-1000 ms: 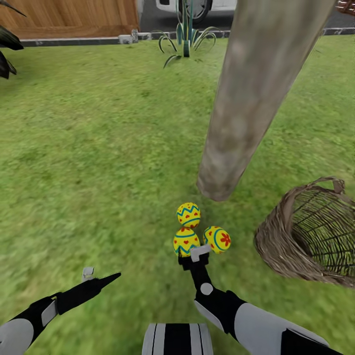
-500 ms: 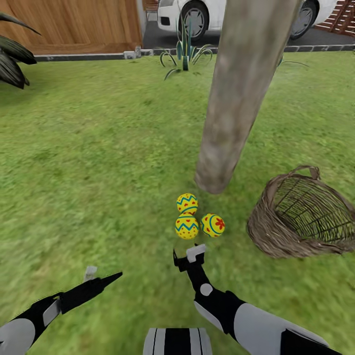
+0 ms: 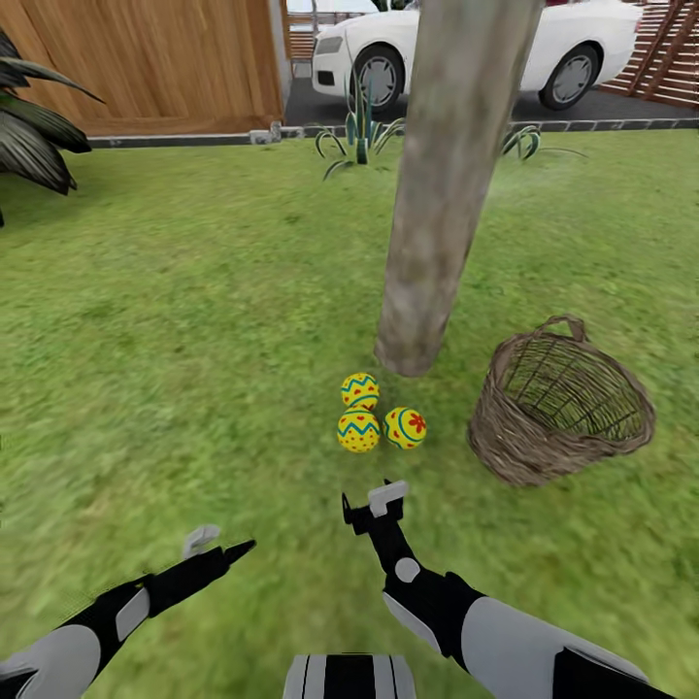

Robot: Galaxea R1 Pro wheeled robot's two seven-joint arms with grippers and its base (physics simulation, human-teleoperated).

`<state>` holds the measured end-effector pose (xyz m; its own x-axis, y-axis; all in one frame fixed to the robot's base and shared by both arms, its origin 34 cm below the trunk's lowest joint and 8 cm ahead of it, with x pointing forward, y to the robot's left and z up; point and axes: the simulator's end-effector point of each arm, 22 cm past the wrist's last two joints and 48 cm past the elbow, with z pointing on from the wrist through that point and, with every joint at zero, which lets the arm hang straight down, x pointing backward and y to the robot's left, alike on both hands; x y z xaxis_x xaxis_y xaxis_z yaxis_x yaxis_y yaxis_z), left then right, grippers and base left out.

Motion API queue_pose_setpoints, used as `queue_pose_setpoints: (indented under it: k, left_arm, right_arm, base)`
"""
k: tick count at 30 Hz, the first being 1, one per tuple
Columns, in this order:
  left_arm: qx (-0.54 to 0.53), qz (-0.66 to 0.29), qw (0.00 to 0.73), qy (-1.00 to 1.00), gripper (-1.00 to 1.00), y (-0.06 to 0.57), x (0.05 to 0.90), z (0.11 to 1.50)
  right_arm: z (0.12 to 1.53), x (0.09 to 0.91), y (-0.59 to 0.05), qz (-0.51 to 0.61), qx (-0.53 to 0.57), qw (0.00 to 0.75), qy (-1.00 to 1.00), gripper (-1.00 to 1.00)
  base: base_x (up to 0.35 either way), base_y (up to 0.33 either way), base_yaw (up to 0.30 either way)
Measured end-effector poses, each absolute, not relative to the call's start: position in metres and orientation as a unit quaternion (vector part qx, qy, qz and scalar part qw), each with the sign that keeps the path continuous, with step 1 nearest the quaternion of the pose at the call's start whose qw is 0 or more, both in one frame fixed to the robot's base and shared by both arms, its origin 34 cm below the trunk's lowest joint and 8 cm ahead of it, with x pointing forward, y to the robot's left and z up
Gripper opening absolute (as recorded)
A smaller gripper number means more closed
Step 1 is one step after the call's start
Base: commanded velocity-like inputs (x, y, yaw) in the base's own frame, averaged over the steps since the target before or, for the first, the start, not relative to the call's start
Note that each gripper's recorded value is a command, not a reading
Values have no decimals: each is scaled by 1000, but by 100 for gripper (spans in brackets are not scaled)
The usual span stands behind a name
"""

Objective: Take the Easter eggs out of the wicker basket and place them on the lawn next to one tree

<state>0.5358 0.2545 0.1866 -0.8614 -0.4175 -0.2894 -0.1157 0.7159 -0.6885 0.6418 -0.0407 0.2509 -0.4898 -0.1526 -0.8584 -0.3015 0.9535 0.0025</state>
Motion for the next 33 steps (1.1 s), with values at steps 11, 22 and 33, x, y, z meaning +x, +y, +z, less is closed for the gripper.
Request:
queue_pose_setpoints:
  k: [11,22,33]
  left_arm:
    - [-174,-218,218,935,100,276,542,166]
    - [-168,-215,250,929,100,265,562,187]
    - [-162,-223,270,923,100,257,576,210]
  right_arm:
    - [278,652,-41,73,-134,507,848,100]
    - [305,661,-40,71,-136,525,837,100]
    - [333,669,-37,69,-139,544,824,100]
  base:
    - [-60,-37,0]
    - [-1,-1,0]
    - [0,0,0]
